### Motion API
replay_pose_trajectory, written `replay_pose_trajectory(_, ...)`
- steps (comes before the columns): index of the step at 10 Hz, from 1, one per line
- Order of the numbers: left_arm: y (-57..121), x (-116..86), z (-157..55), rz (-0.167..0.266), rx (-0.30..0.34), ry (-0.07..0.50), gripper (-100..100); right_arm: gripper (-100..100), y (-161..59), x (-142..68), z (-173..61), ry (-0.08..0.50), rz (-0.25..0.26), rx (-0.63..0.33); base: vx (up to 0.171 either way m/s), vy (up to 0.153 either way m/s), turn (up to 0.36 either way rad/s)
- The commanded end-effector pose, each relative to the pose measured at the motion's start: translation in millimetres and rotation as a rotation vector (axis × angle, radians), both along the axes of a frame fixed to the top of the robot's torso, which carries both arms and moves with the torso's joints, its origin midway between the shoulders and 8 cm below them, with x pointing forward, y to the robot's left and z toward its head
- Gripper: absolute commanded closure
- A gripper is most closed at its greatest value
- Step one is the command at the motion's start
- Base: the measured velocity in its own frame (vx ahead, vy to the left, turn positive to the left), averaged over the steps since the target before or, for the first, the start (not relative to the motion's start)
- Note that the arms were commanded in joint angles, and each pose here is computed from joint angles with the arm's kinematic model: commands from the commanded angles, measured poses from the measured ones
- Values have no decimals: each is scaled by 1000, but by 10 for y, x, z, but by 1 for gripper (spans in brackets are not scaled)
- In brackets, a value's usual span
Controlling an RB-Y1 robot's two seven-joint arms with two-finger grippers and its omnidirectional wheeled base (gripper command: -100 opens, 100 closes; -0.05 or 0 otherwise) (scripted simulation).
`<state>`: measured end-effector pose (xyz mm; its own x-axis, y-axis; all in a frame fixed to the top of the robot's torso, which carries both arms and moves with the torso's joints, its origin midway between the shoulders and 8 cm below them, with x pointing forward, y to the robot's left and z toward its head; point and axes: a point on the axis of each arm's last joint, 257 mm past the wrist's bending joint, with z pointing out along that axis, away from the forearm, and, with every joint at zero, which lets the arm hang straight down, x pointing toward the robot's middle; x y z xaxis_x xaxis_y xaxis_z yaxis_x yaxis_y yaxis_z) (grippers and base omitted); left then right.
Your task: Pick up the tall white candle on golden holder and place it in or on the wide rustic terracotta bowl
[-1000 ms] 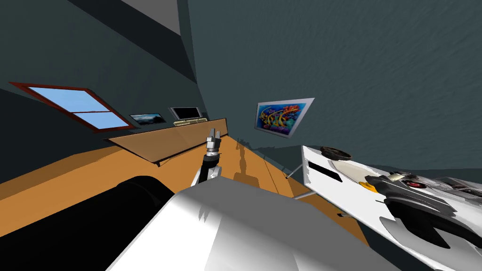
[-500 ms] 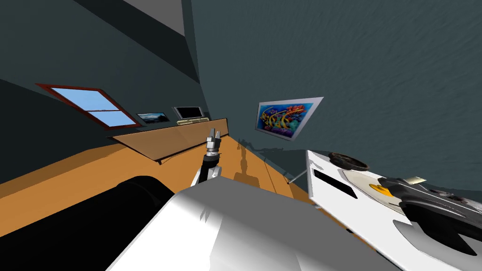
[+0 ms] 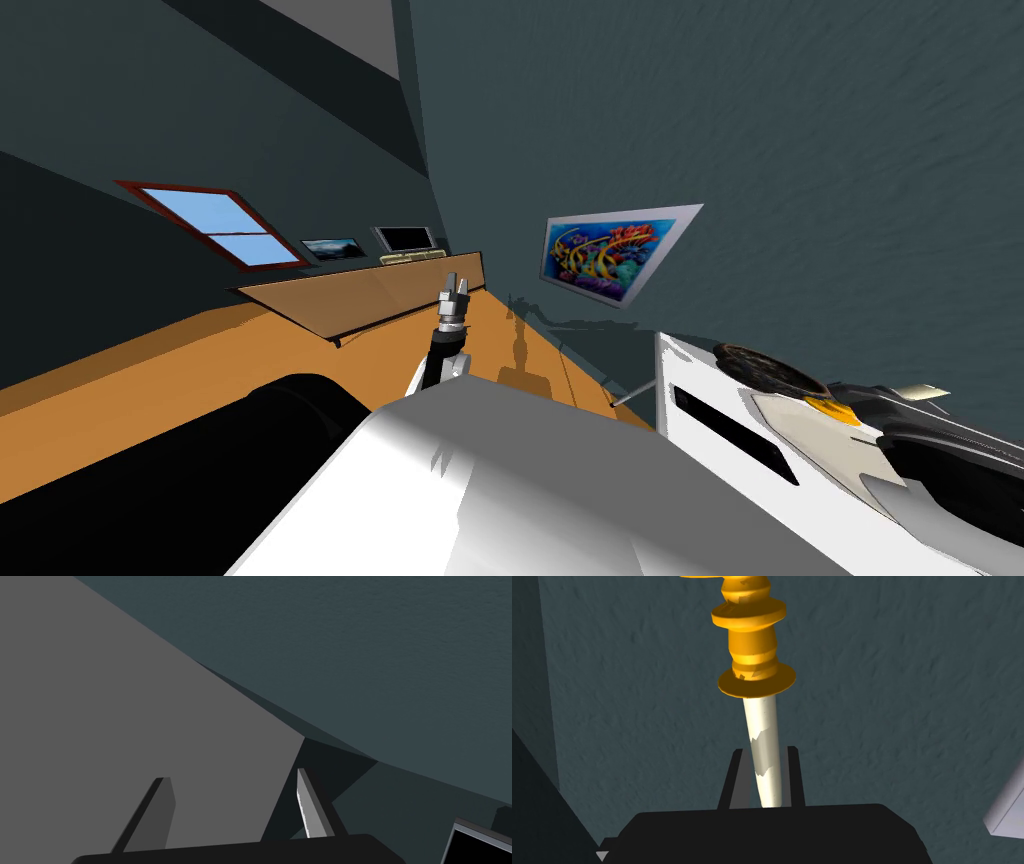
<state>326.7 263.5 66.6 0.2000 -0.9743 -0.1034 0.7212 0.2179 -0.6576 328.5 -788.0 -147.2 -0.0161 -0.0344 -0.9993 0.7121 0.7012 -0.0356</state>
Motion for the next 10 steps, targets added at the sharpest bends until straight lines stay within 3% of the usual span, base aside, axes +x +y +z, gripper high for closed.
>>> replay_pose_trajectory(1, 0, 0, 0, 0, 0, 0, 0, 100, -41, -33, -8, -4, -11, 12, 160, -149, 58)
replay_pose_trajectory(7, 0, 0, 0, 0, 0, 0, 0, 100, -101, -78, -67, -12, -29, 42, 137, -138, 43)
replay_pose_trajectory(8, 0, 0, 0, 0, 0, 0, 0, -100, -102, -75, -63, -14, -29, 43, 12, -13, 4)
replay_pose_trajectory(10, -1, 0, 1, 0, 0, 0, 0, -100, -101, -74, -62, -14, -28, 43, 3, -3, 0)
